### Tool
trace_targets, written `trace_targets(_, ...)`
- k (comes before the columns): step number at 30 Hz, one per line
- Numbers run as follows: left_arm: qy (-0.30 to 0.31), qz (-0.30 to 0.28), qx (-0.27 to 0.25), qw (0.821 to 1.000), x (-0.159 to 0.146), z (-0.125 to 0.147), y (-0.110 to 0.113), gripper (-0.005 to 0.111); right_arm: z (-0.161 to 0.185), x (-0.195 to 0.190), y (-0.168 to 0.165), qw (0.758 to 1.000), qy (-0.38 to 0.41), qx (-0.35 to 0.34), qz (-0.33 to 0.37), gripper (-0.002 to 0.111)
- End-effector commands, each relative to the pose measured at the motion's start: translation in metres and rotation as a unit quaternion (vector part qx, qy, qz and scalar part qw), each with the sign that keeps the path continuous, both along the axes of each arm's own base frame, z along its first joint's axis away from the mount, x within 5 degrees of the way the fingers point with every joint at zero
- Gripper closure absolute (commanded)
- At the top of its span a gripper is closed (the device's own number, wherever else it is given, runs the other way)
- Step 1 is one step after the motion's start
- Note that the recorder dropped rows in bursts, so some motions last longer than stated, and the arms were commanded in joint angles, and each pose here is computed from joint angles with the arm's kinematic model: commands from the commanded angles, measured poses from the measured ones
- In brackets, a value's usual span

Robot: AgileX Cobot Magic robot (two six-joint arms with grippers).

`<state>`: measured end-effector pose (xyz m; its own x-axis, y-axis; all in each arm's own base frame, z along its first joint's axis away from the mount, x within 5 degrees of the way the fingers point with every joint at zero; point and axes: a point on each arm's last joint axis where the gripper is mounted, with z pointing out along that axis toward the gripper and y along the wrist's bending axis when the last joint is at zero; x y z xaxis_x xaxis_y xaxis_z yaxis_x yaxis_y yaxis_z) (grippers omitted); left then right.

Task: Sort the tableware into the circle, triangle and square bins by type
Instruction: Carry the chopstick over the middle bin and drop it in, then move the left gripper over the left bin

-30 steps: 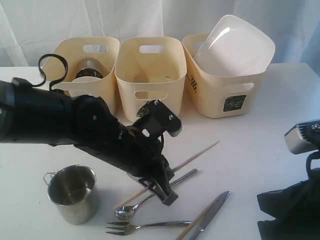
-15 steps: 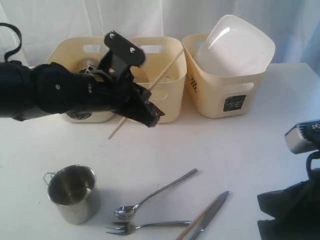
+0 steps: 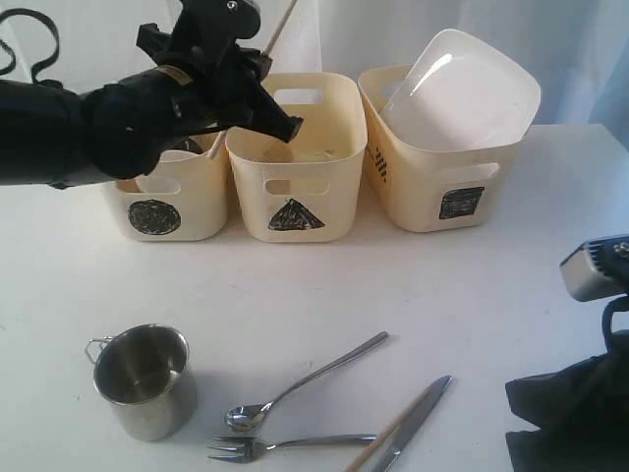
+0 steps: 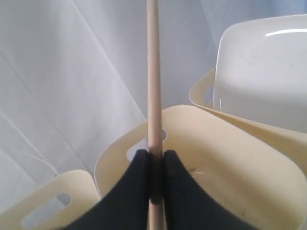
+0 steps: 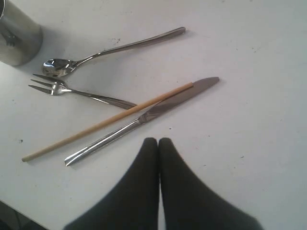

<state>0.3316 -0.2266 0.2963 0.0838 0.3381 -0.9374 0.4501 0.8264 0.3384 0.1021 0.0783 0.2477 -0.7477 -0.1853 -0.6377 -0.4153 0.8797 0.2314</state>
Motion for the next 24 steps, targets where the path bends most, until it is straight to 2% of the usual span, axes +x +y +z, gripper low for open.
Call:
trace_targets(1,-0.019,-0.012,-0.003,1.000,0.024,-0.011,-0.006,0.107,-0.001,0.000,-0.001,1.000,-0.006,0.000,-0.002,0.108)
trace_targets(6,-0.019,0.016,-0.056,0.998,0.057,-0.022,0.002,0.107,-0.001,0.000,-0.001,1.000,-0.005,-0.002,-0.002,0.108)
trace_targets(10,-0.019,0.034,-0.117,0.992,0.076,-0.012,0.013,0.107,-0.001,0.000,-0.001,1.000,-0.004,-0.003,-0.001,0.108)
trace_targets(18,-0.050,0.020,-0.164,0.985,0.083,0.015,0.013,0.107,-0.001,0.000,-0.001,1.000,-0.007,-0.002,-0.002,0.108)
trace_targets(24,-0.011,0.013,-0.200,0.980,0.093,-0.002,0.005,0.107,-0.001,0.000,-0.002,1.000,-0.011,-0.003,-0.001,0.108)
